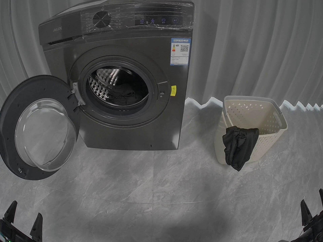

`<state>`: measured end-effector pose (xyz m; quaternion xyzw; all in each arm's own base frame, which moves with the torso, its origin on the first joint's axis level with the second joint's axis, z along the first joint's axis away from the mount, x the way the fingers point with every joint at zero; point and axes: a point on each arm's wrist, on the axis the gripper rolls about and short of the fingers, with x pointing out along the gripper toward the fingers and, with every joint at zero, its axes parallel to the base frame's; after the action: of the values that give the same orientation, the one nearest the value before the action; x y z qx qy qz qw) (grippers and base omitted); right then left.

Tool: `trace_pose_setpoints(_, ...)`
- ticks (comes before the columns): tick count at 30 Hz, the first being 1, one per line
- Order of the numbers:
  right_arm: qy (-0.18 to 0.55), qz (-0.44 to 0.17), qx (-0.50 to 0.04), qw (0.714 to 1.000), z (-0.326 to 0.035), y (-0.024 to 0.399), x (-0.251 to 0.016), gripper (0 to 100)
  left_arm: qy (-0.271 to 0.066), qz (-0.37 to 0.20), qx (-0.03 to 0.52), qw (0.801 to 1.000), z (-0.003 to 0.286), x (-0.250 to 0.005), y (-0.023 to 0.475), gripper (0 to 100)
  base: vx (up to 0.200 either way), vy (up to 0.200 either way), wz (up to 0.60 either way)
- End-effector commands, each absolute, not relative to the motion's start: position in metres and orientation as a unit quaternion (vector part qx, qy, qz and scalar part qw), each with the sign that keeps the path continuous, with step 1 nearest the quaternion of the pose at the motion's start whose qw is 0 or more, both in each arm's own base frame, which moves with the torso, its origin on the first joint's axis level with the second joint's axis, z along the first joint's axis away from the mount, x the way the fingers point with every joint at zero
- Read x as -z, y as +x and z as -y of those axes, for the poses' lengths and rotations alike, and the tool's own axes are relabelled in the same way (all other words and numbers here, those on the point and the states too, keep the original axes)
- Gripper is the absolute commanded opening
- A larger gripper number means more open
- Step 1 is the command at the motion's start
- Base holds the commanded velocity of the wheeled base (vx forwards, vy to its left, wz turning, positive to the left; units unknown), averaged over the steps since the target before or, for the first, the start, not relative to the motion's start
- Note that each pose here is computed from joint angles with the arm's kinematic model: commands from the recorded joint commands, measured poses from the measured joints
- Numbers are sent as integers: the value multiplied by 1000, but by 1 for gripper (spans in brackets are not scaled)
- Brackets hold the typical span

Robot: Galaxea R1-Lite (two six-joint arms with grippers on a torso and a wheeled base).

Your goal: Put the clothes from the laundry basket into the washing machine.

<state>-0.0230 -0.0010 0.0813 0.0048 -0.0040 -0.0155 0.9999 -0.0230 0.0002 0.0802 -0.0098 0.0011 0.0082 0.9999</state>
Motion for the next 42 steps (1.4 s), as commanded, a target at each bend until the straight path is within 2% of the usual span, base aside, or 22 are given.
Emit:
trace_pose_setpoints(1, 5, 2, 15, 1000, 1, -23, -76, 100, -11, -3, -8, 1000, 0, -75, -23, 100, 0, -200, 0)
trace_pose_setpoints(37, 5, 3, 15, 1000, 1, -23, -76, 100, -8, -3, -9, 1000, 0, -75, -23, 100, 0, -200, 0)
trace_pose_setpoints(42, 5, 3, 15, 1000, 1, -23, -76, 100, -4, -2, -8, 1000, 0, -75, -23, 100, 0, 0, 0)
